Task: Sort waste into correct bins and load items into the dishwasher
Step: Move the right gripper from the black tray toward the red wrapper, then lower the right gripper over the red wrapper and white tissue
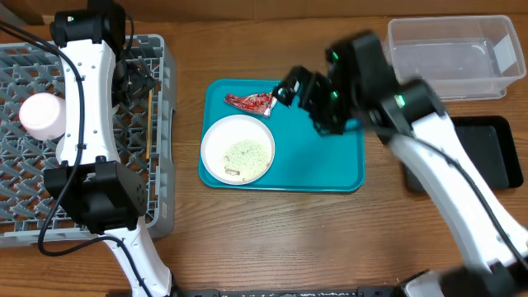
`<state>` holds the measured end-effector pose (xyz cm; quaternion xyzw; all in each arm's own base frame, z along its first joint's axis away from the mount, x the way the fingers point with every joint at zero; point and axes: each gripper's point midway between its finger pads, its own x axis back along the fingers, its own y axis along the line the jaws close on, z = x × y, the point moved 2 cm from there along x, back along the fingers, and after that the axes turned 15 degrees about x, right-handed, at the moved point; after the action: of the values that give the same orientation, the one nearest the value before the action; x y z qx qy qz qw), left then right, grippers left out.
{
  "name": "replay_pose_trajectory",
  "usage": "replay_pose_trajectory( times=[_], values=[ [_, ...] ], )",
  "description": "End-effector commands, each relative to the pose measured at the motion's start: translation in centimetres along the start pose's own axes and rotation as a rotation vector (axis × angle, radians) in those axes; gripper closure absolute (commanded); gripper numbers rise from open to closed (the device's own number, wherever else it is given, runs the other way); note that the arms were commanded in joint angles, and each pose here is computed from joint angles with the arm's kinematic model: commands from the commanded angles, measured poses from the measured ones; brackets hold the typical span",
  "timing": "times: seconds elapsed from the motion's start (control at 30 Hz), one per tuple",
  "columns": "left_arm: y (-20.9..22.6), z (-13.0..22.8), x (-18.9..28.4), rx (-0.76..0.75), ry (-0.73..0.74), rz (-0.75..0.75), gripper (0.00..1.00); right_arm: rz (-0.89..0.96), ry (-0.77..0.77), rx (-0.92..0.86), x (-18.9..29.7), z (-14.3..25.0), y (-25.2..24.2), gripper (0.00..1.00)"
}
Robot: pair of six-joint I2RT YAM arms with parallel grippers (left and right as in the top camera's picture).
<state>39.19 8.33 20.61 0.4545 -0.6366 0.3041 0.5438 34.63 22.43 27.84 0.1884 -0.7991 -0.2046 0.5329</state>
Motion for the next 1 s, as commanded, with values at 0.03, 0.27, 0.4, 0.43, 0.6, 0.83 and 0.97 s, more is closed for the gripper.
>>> replay_pose_trajectory(
  times=[0.03,0.27,0.4,0.43,0.6,0.83,0.97],
  values=[
    [0.4,-0.4,2.0,0.037,-0.030,0.050,0.00,0.194,0.009,0.119,-3.1,-2.3,-2.4,0.01],
    [0.4,-0.4,2.0,0.037,-0.030,0.050,0.00,0.216,0.102,0.167,-8.6,-2.1,-4.1,0.01],
    [0.4,-0.4,2.0,0.037,-0.030,0.050,0.00,0.170,0.013,0.189,-9.5,-4.2,-3.1,0.00],
    [0.4,-0.4,2.0,0.038,-0.030,0.050,0.00,0.159,-0.007,0.195,-9.6,-4.6,-2.8,0.00],
    [0.4,-0.4,2.0,0.038,-0.030,0.050,0.00,0.123,-0.062,0.218,-11.1,-5.7,-2.0,0.00],
    [0.4,-0.4,2.0,0.037,-0.030,0.050,0.00,0.140,0.004,0.236,-16.7,-4.1,-2.7,0.00],
    [0.4,-0.4,2.0,0.037,-0.030,0.050,0.00,0.149,0.015,0.235,-19.5,-3.9,-3.7,0.00]
  ],
)
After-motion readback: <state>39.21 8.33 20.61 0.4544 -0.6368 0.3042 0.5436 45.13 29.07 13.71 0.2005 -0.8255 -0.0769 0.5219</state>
